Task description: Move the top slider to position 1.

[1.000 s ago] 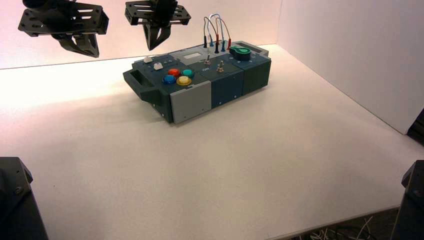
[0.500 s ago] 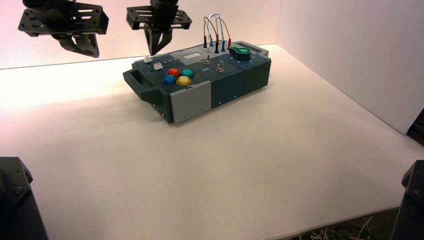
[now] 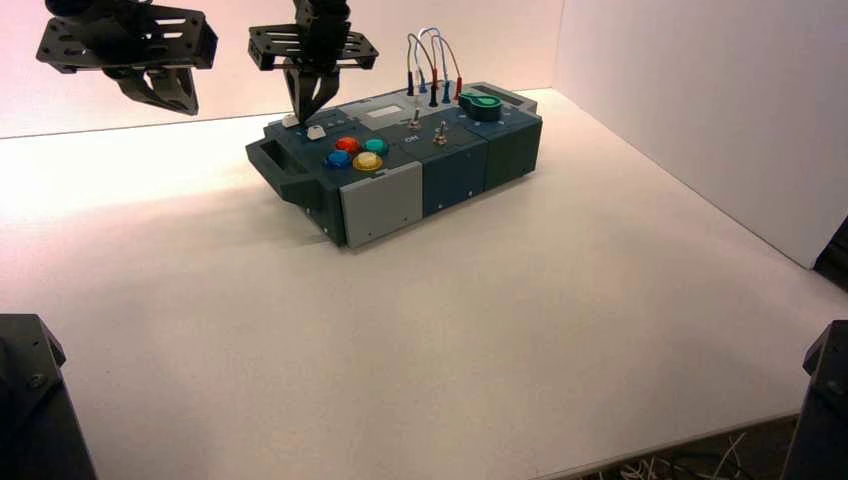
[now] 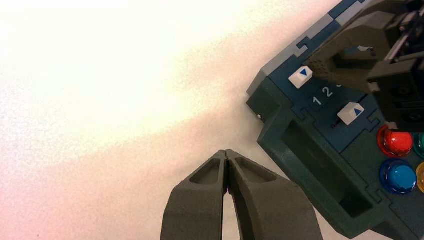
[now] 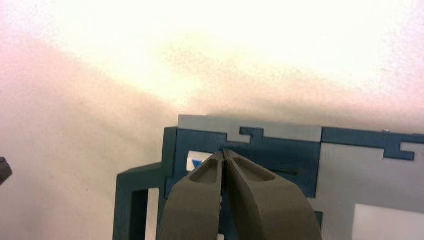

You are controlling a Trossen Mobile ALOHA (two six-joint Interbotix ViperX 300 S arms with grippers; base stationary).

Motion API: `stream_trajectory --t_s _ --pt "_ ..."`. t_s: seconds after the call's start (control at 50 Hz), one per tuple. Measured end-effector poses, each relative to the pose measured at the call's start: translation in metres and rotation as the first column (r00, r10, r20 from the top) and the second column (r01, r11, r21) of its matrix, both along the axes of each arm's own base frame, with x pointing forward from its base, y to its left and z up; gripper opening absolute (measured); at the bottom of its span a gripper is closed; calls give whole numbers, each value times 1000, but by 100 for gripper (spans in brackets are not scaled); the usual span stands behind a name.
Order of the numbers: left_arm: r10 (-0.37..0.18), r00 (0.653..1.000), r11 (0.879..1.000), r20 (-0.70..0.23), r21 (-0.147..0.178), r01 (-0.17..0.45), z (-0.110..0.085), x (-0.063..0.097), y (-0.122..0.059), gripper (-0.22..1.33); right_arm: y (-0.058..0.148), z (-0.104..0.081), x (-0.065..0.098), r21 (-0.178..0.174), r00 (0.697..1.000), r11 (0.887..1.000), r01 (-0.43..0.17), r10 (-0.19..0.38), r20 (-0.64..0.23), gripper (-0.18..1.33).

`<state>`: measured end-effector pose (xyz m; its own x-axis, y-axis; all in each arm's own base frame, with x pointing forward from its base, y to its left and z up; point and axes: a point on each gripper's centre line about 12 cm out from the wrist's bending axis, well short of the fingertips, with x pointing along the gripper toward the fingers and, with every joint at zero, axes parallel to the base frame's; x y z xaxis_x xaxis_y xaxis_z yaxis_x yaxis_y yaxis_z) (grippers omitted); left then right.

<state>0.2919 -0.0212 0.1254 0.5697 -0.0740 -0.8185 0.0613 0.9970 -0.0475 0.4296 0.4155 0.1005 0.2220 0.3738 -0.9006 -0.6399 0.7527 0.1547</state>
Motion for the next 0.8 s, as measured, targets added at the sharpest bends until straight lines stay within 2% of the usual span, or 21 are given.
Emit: stream_trajectory --t_s 0.3,0.42,0.62,0.8 --pt "2 1000 1000 2 0 -2 0 0 0 -17 8 1 6 -3 1000 1000 -9 9 -3 -14" --pt "5 1000 1000 2 1 -5 0 0 2 -17 8 2 6 -9 1000 1000 -10 10 2 -14" --pt "10 1000 1000 2 1 -10 0 0 3 -17 5 1 7 -38 1000 999 -13 14 17 -14" --pt "11 1000 1000 2 0 -11 0 0 3 -17 1 9 5 -34 1000 999 -9 10 27 -14"
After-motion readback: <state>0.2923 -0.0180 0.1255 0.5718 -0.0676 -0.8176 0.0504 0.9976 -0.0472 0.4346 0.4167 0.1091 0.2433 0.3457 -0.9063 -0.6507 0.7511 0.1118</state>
